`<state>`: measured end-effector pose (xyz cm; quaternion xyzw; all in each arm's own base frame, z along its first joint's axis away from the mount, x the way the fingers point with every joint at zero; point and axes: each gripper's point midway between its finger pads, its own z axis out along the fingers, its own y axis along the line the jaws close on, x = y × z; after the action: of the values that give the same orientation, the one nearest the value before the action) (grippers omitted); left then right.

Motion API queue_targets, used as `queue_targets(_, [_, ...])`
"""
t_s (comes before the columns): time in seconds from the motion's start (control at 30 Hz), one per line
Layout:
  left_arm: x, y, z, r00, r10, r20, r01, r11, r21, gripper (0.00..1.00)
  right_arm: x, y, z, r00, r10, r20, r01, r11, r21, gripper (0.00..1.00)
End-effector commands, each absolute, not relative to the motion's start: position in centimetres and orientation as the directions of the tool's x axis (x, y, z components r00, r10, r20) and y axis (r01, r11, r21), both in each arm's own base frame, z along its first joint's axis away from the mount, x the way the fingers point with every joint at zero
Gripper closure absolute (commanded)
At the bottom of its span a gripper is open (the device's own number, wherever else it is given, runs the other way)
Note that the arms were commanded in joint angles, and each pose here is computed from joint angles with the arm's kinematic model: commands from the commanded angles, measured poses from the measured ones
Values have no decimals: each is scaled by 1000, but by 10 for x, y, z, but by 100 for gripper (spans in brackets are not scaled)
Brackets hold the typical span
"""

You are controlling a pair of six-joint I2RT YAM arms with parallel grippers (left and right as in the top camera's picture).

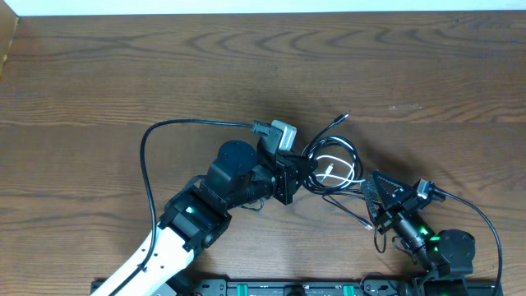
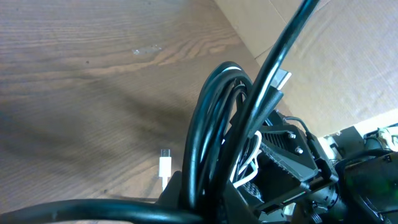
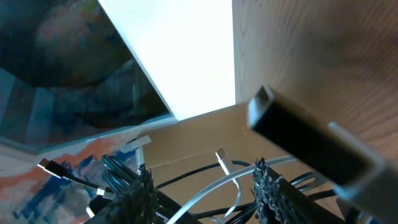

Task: Untangle cables

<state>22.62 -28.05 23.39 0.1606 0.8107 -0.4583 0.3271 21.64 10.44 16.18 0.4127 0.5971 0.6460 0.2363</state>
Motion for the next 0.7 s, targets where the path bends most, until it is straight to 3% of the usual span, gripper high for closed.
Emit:
queue_targets(0.0, [225, -286, 243, -697, -13, -717, 614, 505, -606, 92, 215, 109, 163, -555, 778, 294, 213, -209, 954, 50])
queue_targets(0.17, [228, -288, 237, -701, -4, -713, 612, 510, -605, 92, 213, 114, 164, -567, 769, 294, 212, -208, 955, 51])
queue_targets(0.43, [225, -293, 238, -697, 3, -717, 624, 496, -604, 92, 220, 106, 163, -514, 808, 287, 196, -215, 957, 63])
queue_targets(0.67, [225, -293, 238, -698, 3, -716, 623, 496, -605, 92, 227, 94, 154, -467, 877, 117, 131, -62, 989, 85])
